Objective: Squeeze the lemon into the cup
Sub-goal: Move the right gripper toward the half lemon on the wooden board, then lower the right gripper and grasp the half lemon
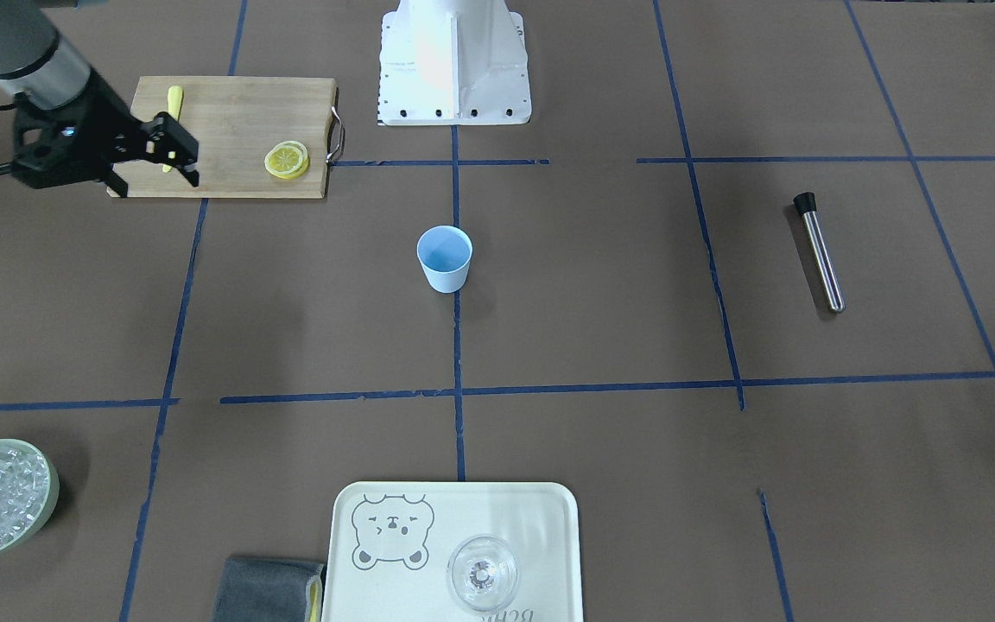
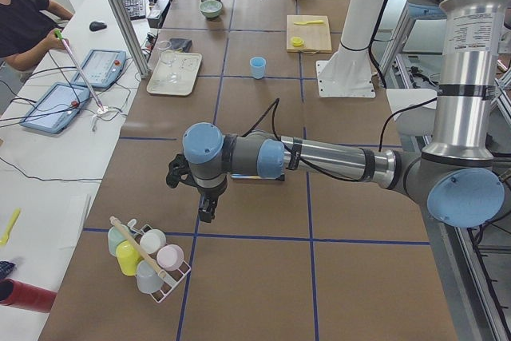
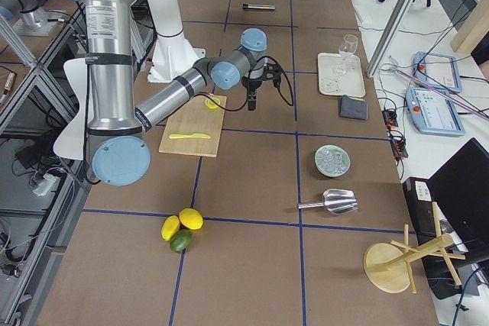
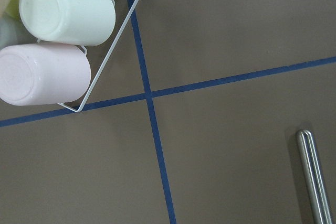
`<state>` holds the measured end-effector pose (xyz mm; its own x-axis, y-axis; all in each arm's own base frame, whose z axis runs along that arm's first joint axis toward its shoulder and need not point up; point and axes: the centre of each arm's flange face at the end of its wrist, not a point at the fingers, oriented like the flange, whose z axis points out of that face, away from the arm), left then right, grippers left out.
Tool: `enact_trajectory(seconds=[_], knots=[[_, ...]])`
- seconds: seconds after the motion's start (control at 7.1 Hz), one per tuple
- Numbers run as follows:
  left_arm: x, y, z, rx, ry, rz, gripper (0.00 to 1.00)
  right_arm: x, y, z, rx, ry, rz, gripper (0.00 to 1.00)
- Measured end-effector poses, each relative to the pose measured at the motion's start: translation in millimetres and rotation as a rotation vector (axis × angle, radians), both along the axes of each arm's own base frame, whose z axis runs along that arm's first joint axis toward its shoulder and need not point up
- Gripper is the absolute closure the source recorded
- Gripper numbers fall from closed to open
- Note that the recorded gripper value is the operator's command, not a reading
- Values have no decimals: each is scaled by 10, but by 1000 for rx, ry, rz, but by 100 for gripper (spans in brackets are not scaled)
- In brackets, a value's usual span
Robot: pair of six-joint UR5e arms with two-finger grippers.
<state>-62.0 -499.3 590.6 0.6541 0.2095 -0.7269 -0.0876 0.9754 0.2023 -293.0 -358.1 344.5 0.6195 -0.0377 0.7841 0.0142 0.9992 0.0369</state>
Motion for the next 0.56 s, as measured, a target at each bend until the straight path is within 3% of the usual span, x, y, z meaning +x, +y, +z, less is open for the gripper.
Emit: enact_trajectory(seconds=[0.28, 0.56], knots=[[-1, -1, -1, 4, 0, 0, 0, -700, 700, -181, -38, 20, 68, 1], [1, -2, -1, 7, 1, 1, 0, -1178, 1216, -152, -12, 55, 97, 1]])
